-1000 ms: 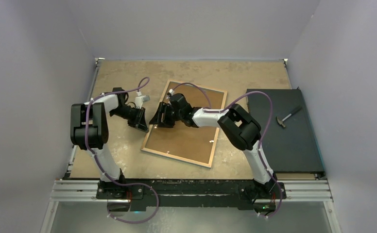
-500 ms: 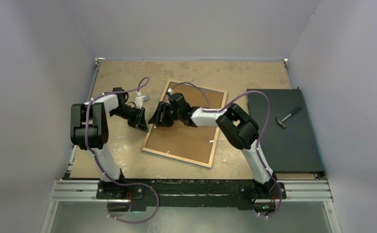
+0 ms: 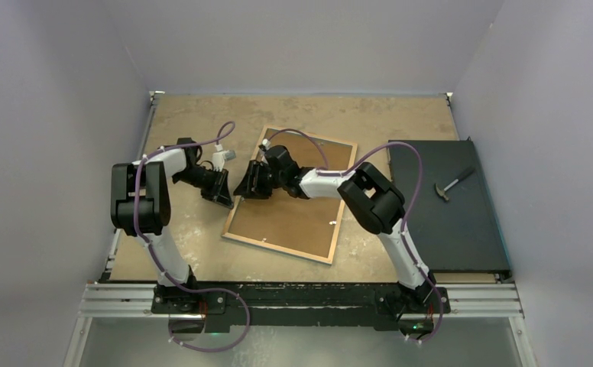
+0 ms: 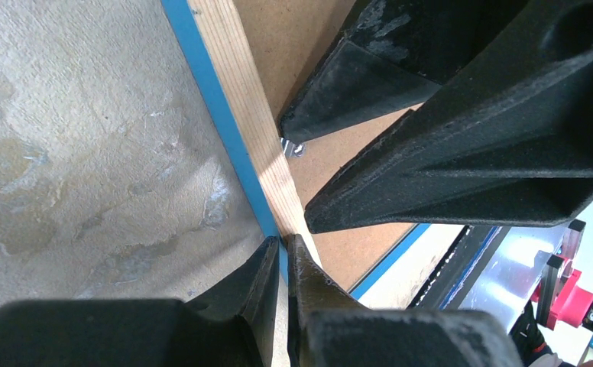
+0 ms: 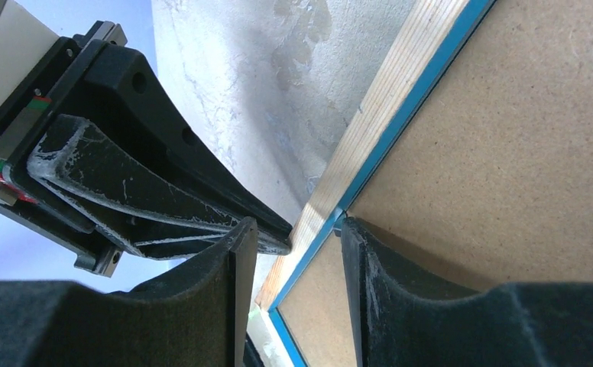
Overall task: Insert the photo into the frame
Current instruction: Install the photo frame at the center of the board.
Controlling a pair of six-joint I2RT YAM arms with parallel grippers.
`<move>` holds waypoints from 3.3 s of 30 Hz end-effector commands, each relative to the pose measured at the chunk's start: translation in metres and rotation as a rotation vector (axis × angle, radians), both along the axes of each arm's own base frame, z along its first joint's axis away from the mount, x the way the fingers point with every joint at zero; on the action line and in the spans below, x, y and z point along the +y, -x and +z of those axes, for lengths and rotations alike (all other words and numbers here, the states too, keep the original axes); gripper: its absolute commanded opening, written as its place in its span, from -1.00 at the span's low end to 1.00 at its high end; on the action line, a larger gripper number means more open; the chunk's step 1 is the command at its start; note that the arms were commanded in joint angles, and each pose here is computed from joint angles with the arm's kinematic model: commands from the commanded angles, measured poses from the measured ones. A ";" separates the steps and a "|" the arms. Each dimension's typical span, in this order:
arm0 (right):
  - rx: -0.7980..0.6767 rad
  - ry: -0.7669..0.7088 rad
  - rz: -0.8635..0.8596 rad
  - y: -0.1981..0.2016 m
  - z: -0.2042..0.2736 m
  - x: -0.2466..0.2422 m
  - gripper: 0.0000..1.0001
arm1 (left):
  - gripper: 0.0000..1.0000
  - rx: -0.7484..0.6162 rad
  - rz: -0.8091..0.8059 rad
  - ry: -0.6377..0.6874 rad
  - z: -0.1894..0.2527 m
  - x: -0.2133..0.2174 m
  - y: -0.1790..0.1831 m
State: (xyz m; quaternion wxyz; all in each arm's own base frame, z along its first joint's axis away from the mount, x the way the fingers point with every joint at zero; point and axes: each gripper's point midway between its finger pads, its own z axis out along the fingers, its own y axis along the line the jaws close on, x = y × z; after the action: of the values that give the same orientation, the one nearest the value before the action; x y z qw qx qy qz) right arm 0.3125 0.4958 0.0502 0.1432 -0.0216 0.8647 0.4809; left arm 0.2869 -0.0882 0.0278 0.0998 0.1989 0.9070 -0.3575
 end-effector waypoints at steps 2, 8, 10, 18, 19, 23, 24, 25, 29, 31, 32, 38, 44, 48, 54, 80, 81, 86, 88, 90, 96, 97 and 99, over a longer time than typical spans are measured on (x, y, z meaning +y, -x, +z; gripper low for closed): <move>-0.020 -0.054 0.084 0.009 0.010 0.017 -0.08 | -0.89 -0.073 -0.029 -0.044 -0.009 0.005 -0.010; -0.017 -0.069 0.115 0.015 0.012 0.020 -0.09 | -0.89 -0.076 -0.031 -0.042 -0.009 0.004 -0.011; -0.016 -0.075 0.131 0.017 0.012 0.021 -0.09 | -0.89 -0.076 -0.031 -0.041 -0.009 0.004 -0.011; -0.009 -0.093 0.201 0.031 0.017 0.031 -0.10 | -0.90 -0.075 -0.032 -0.045 -0.009 0.004 -0.011; -0.008 -0.092 0.208 0.034 0.017 0.032 -0.10 | -0.90 -0.077 -0.032 -0.045 -0.008 0.004 -0.011; -0.003 -0.085 0.226 0.040 0.015 0.033 -0.10 | -0.90 -0.082 -0.033 -0.045 -0.007 0.004 -0.012; -0.003 -0.085 0.226 0.040 0.015 0.033 -0.10 | -0.90 -0.081 -0.032 -0.045 -0.007 0.005 -0.012; -0.001 -0.085 0.228 0.040 0.015 0.033 -0.10 | -0.89 -0.080 -0.031 -0.045 -0.008 0.004 -0.012; 0.007 -0.096 0.249 0.045 0.018 0.034 -0.10 | -0.90 -0.081 -0.032 -0.043 -0.008 0.004 -0.012; 0.011 -0.097 0.260 0.048 0.020 0.035 -0.10 | -0.90 -0.080 -0.031 -0.043 -0.008 0.004 -0.012; 0.013 -0.098 0.264 0.050 0.020 0.034 -0.10 | -0.90 -0.081 -0.031 -0.043 -0.008 0.004 -0.012; 0.041 -0.093 0.275 0.047 0.029 0.029 0.19 | -0.90 -0.085 -0.031 -0.041 -0.006 0.004 -0.013; -0.083 -0.093 0.143 -0.023 0.076 -0.001 0.56 | -0.90 -0.093 -0.043 -0.029 0.005 0.004 -0.011; -0.161 -0.030 0.042 -0.062 0.095 -0.032 0.66 | -0.84 -0.125 -0.043 -0.018 0.022 0.010 -0.018; -0.209 0.070 -0.107 -0.098 0.090 -0.085 0.77 | -0.61 -0.161 -0.030 -0.033 0.028 0.015 -0.031; -0.152 0.051 -0.139 -0.151 0.031 -0.073 0.56 | -0.57 -0.155 0.139 0.074 0.012 -0.030 -0.143; -0.146 0.050 -0.138 -0.152 0.027 -0.072 0.54 | -0.61 -0.150 0.137 0.072 0.010 -0.030 -0.142; -0.134 0.029 -0.145 -0.160 0.019 -0.064 0.48 | -0.77 -0.123 0.112 0.076 0.000 -0.039 -0.131; -0.120 0.016 -0.145 -0.160 0.016 -0.061 0.48 | -0.79 -0.117 0.106 0.074 -0.003 -0.040 -0.127; -0.106 0.010 -0.142 -0.160 0.011 -0.060 0.47 | -0.81 -0.110 0.104 0.070 -0.006 -0.040 -0.123; -0.088 -0.006 -0.150 -0.162 0.003 -0.056 0.43 | -0.83 -0.099 0.101 0.068 -0.010 -0.040 -0.117; -0.085 -0.011 -0.150 -0.162 0.002 -0.055 0.43 | -0.83 -0.099 0.101 0.067 -0.011 -0.040 -0.117; -0.074 -0.022 -0.150 -0.161 0.001 -0.054 0.41 | -0.84 -0.101 0.101 0.063 -0.011 -0.040 -0.117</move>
State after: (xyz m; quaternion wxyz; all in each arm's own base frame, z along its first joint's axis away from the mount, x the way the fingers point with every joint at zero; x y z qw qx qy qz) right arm 0.4751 0.4375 0.0626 0.2264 0.0182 0.8505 0.4744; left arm 0.4147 -0.1230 0.0326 0.1852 0.1579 0.8926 -0.3795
